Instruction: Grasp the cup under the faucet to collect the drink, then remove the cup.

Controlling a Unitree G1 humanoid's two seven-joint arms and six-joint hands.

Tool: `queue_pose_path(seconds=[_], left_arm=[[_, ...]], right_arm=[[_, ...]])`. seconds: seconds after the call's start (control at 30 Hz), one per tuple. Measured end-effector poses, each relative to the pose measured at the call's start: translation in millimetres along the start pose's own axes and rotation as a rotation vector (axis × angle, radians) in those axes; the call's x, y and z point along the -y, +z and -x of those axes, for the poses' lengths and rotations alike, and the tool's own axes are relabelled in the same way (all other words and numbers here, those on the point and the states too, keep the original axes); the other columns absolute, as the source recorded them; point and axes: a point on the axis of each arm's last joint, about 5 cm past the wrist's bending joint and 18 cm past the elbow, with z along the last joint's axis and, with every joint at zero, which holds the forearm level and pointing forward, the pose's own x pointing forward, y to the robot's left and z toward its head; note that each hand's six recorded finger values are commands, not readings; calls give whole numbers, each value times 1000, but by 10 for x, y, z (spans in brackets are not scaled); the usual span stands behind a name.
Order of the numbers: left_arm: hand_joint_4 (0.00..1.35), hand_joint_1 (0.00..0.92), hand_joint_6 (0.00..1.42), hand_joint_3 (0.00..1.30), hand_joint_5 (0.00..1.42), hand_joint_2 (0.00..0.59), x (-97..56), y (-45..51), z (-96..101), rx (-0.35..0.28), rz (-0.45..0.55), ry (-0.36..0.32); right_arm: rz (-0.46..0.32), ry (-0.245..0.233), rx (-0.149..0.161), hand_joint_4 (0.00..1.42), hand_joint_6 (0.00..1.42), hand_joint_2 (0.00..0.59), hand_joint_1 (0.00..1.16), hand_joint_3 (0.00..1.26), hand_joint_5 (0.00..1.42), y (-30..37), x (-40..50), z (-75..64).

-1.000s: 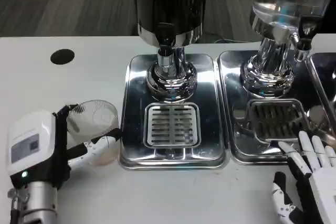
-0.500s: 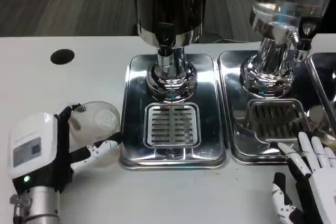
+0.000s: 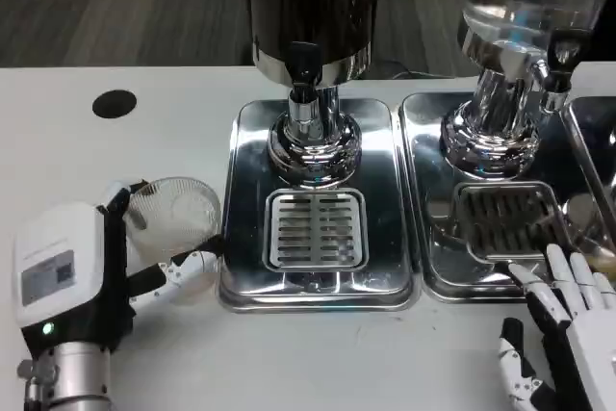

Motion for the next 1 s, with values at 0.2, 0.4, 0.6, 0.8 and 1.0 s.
queue_pose_path(seconds=[0.2,0.4,0.6,0.8,1.0], left_arm=[[564,278,1248,408,892,117,-18,22,-8,12,8,15],[559,275,1234,401,891,122,-40,66,-41,34,12,34],[558,275,1233,399,891,123,10,288,-164,106,27,38],[558,275,1233,399,891,123,111,451,-245,139,24,17],[558,275,1232,399,891,123,158,455,-232,138,24,29]], right_arm=[[-1,1,-1,0,65,564,194,228,0,-5,0,2],[0,0,-1,0,65,564,192,228,0,-7,1,2],[11,-21,22,0,65,564,192,228,0,17,37,-20],[16,-36,26,0,65,564,191,223,0,20,73,-19],[25,-45,10,0,56,564,190,217,0,-15,111,4]])
